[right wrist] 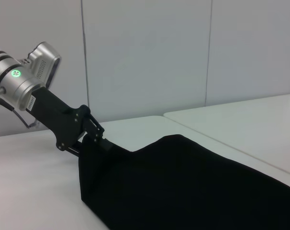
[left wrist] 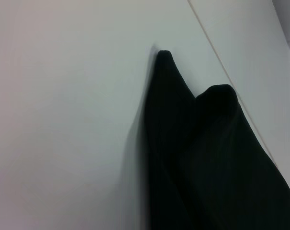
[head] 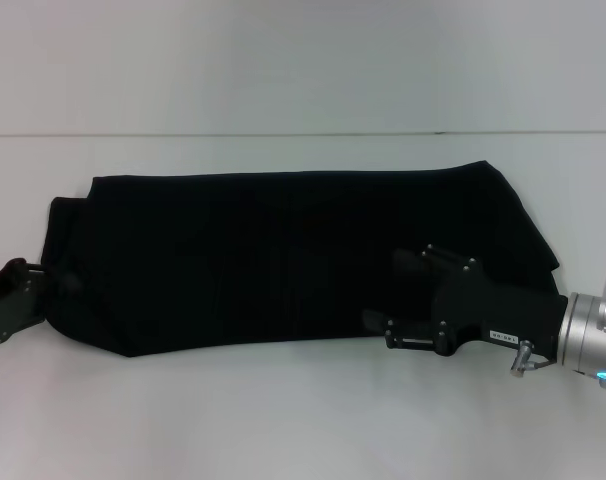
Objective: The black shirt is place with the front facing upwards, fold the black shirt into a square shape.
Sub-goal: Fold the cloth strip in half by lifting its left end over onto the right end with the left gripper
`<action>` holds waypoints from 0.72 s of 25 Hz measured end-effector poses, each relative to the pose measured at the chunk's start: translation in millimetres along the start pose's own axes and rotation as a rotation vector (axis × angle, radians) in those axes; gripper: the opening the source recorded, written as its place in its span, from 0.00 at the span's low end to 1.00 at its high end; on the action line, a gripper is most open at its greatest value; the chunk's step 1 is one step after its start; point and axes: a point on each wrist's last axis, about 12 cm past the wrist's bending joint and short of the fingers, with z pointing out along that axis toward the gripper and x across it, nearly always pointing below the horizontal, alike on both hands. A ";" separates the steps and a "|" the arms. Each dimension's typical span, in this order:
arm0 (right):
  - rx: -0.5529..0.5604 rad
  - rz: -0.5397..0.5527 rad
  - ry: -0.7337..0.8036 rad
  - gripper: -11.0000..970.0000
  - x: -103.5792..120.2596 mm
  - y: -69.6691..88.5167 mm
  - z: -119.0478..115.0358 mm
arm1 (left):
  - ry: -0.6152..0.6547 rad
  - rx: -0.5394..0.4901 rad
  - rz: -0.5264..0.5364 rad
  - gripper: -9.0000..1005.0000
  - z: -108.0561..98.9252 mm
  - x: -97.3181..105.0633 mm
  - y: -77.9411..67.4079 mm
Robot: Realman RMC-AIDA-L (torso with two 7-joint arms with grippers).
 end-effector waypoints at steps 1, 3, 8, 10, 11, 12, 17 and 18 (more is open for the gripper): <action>-0.001 0.000 0.000 0.98 0.0 0.1 0.0 | -0.001 0.000 0.000 0.50 -0.1 0.2 0.3; -0.003 0.001 -0.002 0.98 -0.1 0.4 0.1 | -0.001 -0.001 0.001 0.42 -0.4 0.3 0.7; -0.004 0.001 -0.003 0.98 -0.2 0.7 0.1 | -0.016 0.003 -0.006 0.20 -2.7 -0.2 2.8; -0.004 0.001 -0.003 0.98 -0.2 0.7 0.1 | -0.026 0.004 -0.012 0.13 -4.7 -1.1 4.3; -0.002 0.002 -0.003 0.98 -0.2 0.6 0.2 | -0.031 0.003 -0.012 0.10 -6.1 -1.8 5.0; 0.001 0.003 -0.003 0.98 -0.1 0.3 0.3 | -0.040 0.002 -0.010 0.08 -8.1 -3.0 6.0; 0.019 0.009 -0.011 0.98 -0.7 -1.5 0.1 | -0.084 0.007 -0.005 0.04 -17.4 -8.8 9.8; 0.021 0.010 -0.013 0.98 -0.9 -1.7 0.0 | -0.088 0.004 -0.002 0.04 -19.3 -9.9 10.7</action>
